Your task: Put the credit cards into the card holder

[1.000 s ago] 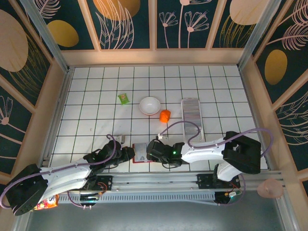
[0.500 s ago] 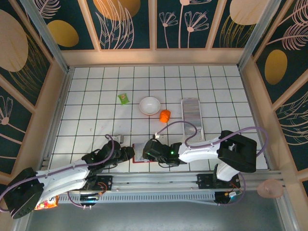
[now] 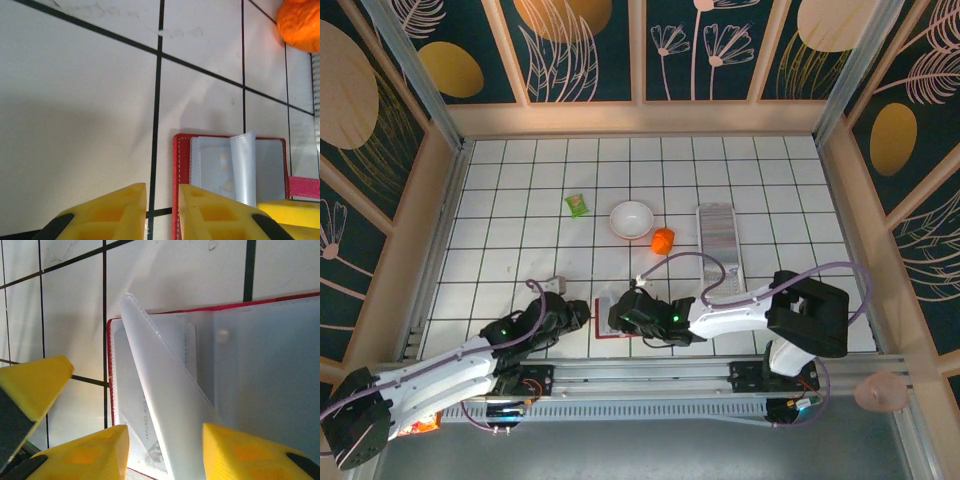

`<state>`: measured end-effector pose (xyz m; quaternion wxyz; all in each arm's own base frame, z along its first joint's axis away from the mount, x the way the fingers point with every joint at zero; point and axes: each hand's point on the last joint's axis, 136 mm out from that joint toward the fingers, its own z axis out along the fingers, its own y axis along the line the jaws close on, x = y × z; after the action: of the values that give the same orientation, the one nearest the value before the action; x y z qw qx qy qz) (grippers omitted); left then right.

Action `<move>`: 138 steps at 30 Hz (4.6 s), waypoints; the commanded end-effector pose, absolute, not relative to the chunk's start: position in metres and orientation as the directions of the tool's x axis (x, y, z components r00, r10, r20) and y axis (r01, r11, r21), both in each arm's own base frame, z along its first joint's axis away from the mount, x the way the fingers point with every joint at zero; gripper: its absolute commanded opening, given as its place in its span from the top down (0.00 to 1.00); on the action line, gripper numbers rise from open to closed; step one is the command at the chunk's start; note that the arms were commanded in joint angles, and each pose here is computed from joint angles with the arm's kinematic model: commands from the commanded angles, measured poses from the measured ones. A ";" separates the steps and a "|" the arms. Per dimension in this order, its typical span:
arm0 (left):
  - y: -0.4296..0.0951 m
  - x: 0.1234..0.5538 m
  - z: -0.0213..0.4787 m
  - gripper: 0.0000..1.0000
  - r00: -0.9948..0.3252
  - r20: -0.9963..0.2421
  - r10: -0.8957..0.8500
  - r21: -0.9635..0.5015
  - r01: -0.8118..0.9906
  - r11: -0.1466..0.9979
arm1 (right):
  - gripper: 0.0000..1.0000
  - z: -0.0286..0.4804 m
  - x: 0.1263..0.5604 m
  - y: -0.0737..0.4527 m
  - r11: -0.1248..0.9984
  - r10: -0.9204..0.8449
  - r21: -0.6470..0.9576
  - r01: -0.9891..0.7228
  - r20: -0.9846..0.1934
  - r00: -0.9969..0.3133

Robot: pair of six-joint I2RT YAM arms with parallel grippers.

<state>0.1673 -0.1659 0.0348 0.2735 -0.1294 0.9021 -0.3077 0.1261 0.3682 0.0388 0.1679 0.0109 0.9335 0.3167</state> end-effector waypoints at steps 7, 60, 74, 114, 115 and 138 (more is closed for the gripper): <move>-0.130 0.175 0.036 0.75 -0.741 -0.476 -0.474 -0.537 -0.183 0.824 | 0.59 0.064 0.119 0.410 0.686 0.097 0.708 -0.169 -0.319 -0.943; -0.194 0.151 0.013 0.71 -0.905 -0.338 -0.259 -0.639 0.019 0.769 | 0.51 0.035 0.120 0.339 0.851 0.201 0.525 -0.004 -0.333 -0.921; -0.211 0.141 0.014 0.79 -0.934 -0.290 -0.210 -0.696 0.055 0.716 | 0.46 0.040 0.132 0.359 0.798 0.212 0.602 -0.019 -0.310 -0.927; -0.100 0.178 0.042 0.58 -0.647 -0.524 -0.553 -0.519 -0.272 0.810 | 0.44 0.111 0.123 0.438 0.452 0.166 0.863 -0.223 -0.328 -0.930; -0.100 0.178 0.043 0.57 -0.648 -0.528 -0.550 -0.515 -0.270 0.813 | 0.44 0.117 0.125 0.441 0.432 0.161 0.867 -0.248 -0.345 -0.925; -0.201 0.173 0.060 0.48 -0.840 -0.463 -0.282 -0.652 0.106 0.751 | 0.22 0.181 0.186 0.245 0.058 -0.836 -0.583 -0.810 -0.473 0.280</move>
<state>0.1714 -0.1737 0.0374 0.2771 -0.0938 0.9097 -0.2949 0.1983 0.2997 0.2549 0.5174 -0.4875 0.6821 0.1712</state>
